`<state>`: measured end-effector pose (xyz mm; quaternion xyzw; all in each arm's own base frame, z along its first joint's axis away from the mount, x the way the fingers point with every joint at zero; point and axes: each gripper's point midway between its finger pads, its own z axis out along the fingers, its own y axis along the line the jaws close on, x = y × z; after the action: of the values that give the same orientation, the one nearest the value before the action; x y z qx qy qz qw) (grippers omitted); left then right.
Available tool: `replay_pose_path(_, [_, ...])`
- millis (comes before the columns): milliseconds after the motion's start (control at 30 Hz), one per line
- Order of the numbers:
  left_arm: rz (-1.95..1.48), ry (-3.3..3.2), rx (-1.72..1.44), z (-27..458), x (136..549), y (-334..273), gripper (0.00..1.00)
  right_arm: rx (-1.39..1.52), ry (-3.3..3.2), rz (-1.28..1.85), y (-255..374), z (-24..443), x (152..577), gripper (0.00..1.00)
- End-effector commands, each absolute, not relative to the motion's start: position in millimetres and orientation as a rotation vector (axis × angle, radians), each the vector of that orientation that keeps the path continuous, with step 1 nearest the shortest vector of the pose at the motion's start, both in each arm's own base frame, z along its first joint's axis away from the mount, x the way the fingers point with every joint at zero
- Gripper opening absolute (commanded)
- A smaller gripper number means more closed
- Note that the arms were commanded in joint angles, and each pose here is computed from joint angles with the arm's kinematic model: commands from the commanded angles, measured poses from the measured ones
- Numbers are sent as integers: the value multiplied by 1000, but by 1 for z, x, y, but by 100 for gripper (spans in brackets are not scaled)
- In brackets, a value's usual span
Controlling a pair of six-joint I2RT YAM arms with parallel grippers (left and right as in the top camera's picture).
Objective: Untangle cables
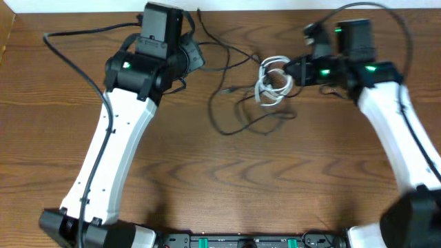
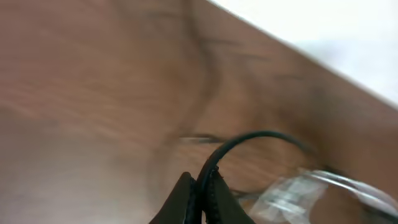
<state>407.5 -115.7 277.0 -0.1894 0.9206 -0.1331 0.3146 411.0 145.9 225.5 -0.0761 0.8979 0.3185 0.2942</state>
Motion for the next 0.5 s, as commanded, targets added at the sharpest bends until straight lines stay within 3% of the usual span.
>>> replay_pose_path(0, [-29, 2413, -476, 263, 414, -78, 8, -152, 2310, 832, 120, 265, 399, 1])
replay_pose_path(233, [232, 2456, -450, 244, 411, -46, 8, -26, 2241, 708, 69, 303, 377, 1])
replay_pose_path(467, [319, 2532, -507, 218, 410, -22, 8, -4, 2208, 681, 58, 318, 364, 1])
